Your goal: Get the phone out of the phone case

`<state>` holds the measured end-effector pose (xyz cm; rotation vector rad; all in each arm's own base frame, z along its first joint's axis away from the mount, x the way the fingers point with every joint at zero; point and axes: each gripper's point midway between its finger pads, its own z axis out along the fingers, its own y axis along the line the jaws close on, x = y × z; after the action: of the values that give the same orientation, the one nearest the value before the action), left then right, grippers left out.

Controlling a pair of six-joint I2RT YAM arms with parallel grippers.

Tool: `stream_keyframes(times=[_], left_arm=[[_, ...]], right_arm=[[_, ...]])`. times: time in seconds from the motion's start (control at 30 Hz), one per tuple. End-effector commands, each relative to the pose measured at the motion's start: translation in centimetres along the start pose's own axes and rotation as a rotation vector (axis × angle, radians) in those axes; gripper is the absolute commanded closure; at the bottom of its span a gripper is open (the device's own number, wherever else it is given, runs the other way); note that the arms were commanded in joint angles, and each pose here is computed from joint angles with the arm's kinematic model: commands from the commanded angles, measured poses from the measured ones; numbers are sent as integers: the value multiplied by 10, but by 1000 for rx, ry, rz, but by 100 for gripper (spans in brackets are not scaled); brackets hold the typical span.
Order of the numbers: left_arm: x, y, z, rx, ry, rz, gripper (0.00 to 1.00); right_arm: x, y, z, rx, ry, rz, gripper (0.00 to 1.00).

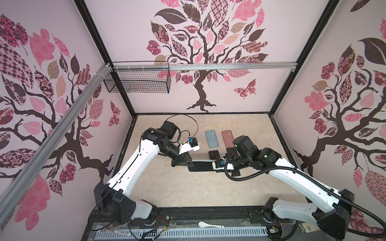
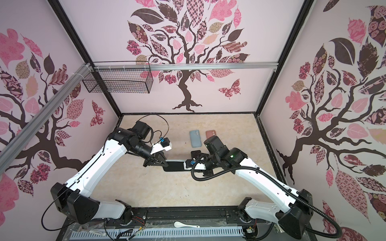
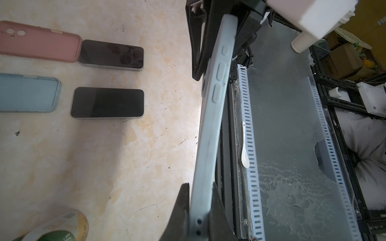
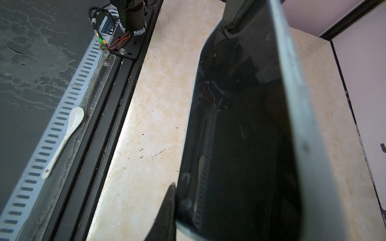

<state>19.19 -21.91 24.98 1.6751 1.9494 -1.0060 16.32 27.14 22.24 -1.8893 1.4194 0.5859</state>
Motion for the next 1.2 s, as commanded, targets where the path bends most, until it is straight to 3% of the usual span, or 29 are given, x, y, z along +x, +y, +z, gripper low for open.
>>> stream_keyframes(times=[0.0, 0.77, 0.87, 1.17], left_arm=[[-11, 47, -1, -86, -28, -105, 100], [-17, 63, 10, 34, -12, -146, 100], [-17, 59, 10, 51, -19, -141, 100], [-22, 45, 2, 42, -82, -83, 100]], right_arm=[[-82, 27, -18, -42, -298, -299, 89], [-105, 29, -18, 16, -348, -401, 94], [-108, 25, -19, 41, -365, -401, 100], [-98, 10, -26, 160, -363, -311, 100]])
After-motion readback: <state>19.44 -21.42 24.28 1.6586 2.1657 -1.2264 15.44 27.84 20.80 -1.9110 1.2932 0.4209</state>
